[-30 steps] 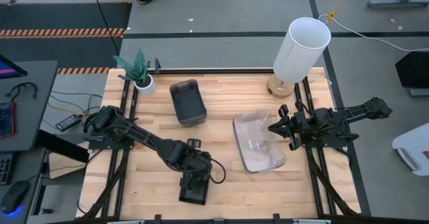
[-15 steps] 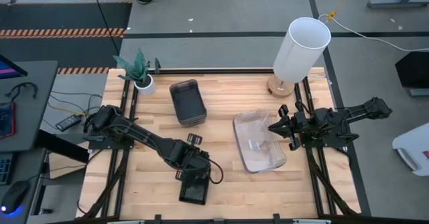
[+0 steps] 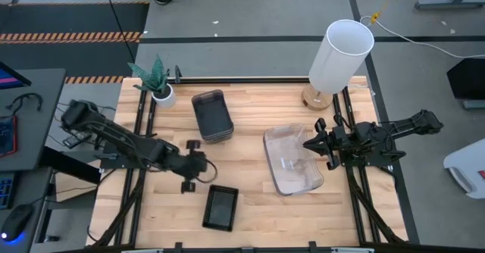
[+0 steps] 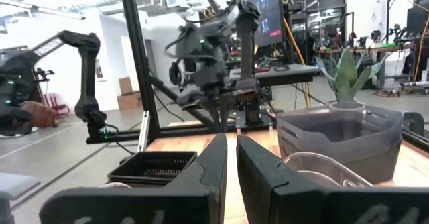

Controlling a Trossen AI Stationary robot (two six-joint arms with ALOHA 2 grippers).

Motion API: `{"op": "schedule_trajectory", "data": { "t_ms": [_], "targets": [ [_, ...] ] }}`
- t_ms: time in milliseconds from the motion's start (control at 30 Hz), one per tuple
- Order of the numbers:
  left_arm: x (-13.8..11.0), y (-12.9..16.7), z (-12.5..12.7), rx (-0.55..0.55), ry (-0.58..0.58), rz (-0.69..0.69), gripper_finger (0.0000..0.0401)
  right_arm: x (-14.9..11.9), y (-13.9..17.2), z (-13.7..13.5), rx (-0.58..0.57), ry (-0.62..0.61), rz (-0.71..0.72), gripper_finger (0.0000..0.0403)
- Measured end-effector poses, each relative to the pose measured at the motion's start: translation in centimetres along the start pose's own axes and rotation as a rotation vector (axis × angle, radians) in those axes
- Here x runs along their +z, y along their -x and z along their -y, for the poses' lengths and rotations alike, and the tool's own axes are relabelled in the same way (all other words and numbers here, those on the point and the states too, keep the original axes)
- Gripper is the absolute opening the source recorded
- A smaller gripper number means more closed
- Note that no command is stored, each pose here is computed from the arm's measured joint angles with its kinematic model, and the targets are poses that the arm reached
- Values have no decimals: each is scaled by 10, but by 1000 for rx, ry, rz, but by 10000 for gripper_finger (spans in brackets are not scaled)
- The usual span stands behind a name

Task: Stack baskets by color
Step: Return to Home Position

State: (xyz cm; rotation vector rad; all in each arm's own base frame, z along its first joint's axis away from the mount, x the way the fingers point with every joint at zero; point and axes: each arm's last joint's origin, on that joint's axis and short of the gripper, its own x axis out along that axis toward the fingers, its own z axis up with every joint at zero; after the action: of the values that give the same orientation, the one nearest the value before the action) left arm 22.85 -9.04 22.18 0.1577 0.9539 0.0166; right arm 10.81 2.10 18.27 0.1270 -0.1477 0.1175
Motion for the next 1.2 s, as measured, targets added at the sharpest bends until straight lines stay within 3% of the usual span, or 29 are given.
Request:
{"op": "schedule_trajectory", "data": {
  "t_ms": [267,733,1033,1200],
  "targets": [
    [-44,18,-31,9,99,237,6,0,0,0,0,0,1,41],
    [-115,30,-58,26,270,568,3,0,0,0,0,0,1,41],
    [-140,34,-62,21,320,729,1,0,0,0,0,0,1,41],
    [-151,42,-66,71,322,763,1,0,0,0,0,0,1,41]
  ]
}}
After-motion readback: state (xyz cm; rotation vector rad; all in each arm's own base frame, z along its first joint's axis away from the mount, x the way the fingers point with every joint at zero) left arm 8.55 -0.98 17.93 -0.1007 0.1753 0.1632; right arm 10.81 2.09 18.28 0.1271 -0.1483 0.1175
